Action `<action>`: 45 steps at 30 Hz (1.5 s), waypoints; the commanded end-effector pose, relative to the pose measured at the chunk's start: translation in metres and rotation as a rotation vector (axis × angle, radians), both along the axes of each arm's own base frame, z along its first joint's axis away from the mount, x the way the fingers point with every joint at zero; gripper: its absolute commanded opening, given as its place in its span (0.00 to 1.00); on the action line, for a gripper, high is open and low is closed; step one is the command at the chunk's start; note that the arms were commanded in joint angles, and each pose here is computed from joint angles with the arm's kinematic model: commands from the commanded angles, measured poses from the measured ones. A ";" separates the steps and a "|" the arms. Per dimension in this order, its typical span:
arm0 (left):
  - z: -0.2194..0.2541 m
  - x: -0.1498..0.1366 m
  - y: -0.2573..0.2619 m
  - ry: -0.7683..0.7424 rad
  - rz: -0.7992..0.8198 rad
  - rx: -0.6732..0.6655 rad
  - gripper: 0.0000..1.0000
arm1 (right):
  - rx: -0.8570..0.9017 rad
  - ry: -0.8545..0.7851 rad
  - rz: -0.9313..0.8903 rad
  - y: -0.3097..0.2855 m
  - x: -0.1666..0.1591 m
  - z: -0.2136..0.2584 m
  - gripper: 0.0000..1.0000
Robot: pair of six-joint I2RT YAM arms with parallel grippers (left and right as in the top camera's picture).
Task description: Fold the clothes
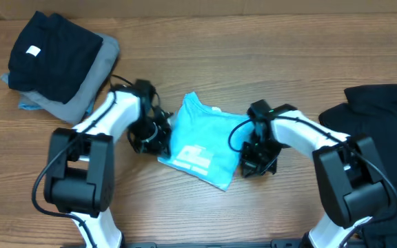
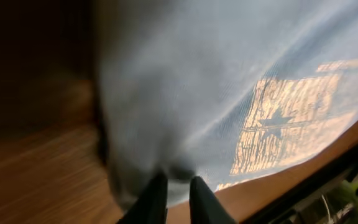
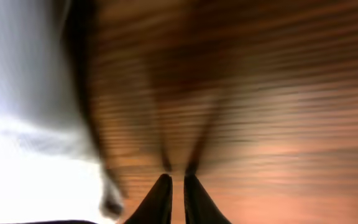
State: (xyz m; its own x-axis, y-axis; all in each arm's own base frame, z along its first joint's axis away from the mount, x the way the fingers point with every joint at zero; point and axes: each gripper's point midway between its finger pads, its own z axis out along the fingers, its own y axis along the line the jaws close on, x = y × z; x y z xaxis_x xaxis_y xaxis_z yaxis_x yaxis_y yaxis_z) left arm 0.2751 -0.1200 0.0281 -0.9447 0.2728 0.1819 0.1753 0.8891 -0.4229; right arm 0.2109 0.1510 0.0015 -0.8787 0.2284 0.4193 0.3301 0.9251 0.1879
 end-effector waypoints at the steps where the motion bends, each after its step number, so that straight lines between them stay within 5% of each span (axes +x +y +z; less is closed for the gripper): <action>1: 0.025 0.036 0.018 -0.094 0.042 0.013 0.27 | -0.002 -0.066 0.028 -0.007 0.024 0.013 0.11; 10: 0.043 0.062 0.011 -0.174 0.065 -0.062 0.55 | 0.320 -0.213 0.153 0.047 0.062 0.067 0.19; 18: 0.021 0.080 0.003 -0.215 0.086 -0.083 0.76 | 0.302 -0.242 0.073 0.069 0.069 0.056 0.21; 26: 0.006 0.078 -0.008 -0.170 0.083 -0.145 0.78 | 0.226 -0.173 -0.096 0.074 0.051 0.016 0.10; 35: -0.032 0.063 -0.017 -0.063 0.044 -0.135 0.77 | 0.198 -0.124 -0.162 0.067 0.037 -0.001 0.10; 45: -0.062 0.033 -0.044 0.110 0.020 -0.279 0.74 | 0.207 -0.141 -0.163 0.069 0.041 -0.001 0.10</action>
